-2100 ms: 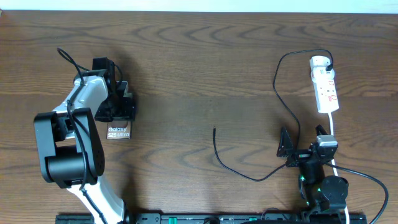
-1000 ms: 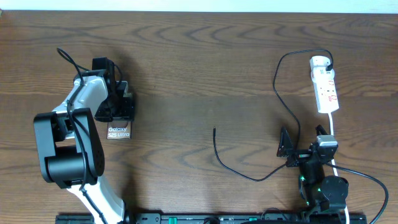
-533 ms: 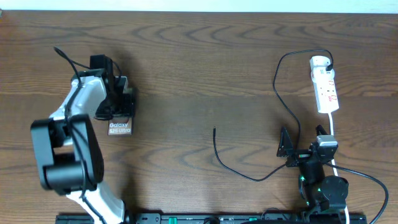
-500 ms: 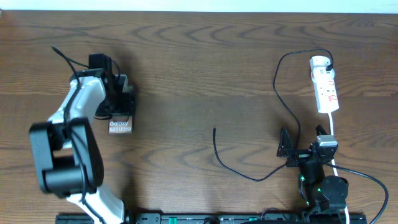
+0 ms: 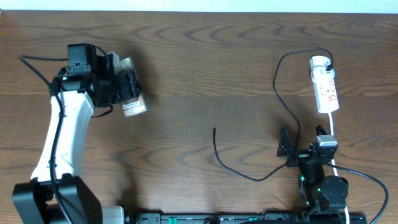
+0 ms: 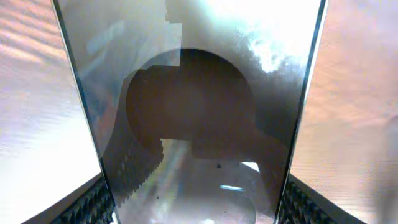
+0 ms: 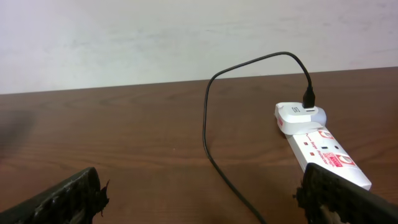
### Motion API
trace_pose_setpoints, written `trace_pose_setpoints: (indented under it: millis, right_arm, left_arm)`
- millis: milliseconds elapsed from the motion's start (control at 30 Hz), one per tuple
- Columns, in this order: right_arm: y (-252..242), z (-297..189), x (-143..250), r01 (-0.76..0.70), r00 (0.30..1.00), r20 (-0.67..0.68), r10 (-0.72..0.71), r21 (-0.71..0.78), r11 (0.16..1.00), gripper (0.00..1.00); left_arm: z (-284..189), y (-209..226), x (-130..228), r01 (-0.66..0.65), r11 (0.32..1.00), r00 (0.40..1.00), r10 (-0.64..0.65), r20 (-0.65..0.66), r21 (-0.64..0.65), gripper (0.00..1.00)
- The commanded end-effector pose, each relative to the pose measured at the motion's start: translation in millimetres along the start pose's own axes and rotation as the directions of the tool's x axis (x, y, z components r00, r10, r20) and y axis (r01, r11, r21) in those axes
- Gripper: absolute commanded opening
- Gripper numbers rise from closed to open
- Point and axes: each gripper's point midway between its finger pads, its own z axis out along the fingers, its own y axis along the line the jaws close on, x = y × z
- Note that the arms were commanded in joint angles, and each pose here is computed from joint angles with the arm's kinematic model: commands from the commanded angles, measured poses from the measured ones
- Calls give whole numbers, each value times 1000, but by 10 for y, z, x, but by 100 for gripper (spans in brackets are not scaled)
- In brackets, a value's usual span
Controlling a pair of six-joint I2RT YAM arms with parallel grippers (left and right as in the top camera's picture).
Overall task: Plug charger to phone and switch on socket
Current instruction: 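Lift the phone with the left gripper and tilt it upright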
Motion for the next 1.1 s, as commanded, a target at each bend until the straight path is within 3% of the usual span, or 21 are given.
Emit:
trace_pose_setpoints:
  millis: [0,167,300,433,533,700,1067]
  right_arm:
    - [-7,-3,3,6,1000,1,-6,1,1000,99]
    - [-7,-3,4,6,1000,0,-6,1,1000,99]
    - [-7,-3,4,6,1000,0,-6,1,1000,99]
    - [-7,-3,3,6,1000,1,-6,1,1000,99]
    - [-7,-3,3,6,1000,1,-6,1,1000,99]
    - [-7,-3,4,6,1000,0,-6,1,1000,99]
    - [-7,-3,3,6,1000,1,-6,1,1000,99]
  left_arm:
    - [-214,-404,-53,234,952,972,-232,-31,195,7]
    - [-423,-766,9,427,806,904,-363,-227,410,7]
    - [-771,-994,9,554,619,831,-373,-413,556,7]
    - [-1054,-1047,-29,704,442,709,-400,-581,556,7]
    - [-1115,-1010,-60,792,364,610,-448,-653,490,7]
    - [-1176,-1035,-58,868,285,496,-464,-734,406,7]
    - [-1144,-1016,-85,859,299,512,-479,-713,417,7]
